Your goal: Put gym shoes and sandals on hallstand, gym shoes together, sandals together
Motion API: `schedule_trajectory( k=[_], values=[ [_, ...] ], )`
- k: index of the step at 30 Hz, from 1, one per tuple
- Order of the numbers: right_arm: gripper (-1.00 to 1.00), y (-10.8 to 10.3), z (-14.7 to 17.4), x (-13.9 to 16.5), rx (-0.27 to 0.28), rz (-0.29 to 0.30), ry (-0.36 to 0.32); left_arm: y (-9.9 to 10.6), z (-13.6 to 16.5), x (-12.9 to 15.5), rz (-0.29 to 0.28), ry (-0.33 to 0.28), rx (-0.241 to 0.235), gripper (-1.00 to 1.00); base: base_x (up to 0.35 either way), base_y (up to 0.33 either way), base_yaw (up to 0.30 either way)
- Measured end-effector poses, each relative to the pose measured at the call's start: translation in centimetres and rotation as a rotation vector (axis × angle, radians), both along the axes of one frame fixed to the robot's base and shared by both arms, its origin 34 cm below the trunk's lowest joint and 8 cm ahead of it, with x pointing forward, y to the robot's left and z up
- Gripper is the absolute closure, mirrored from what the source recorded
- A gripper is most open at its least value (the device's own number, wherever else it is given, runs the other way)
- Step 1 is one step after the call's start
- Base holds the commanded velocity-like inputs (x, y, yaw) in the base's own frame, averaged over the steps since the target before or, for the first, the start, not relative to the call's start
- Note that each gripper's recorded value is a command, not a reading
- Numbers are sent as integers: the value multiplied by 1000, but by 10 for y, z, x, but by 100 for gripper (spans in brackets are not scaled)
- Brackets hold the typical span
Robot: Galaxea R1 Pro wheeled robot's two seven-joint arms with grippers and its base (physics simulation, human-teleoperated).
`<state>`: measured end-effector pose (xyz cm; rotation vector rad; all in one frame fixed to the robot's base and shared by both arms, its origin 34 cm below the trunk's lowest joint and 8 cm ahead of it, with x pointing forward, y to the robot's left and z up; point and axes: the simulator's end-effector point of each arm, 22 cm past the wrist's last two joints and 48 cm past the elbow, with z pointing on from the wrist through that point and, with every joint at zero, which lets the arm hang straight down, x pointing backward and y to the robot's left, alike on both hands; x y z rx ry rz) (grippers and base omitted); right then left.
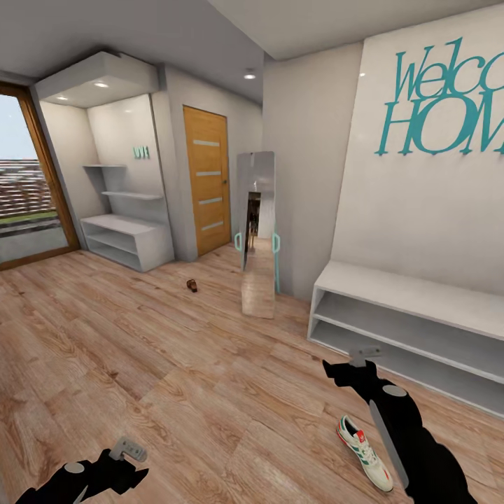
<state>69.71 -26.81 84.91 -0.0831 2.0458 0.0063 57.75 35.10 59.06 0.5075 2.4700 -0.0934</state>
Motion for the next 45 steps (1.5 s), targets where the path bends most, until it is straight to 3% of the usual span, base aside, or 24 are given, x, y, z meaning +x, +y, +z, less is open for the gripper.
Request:
schedule_trajectory(
  k=[11,39,45],
  values=[
    [-100,-7,-5,-1,-16,0,10,1,-2,0,14,3,-5,-100,0,0,0],
    [-100,-8,-67,-4,-18,-1,33,-3,-67,-16,1,37,-7,-100,0,0,5],
    [-100,-8,-84,-5,-17,-1,43,-6,-78,-14,-15,13,-11,-100,0,0,59]
  ],
)
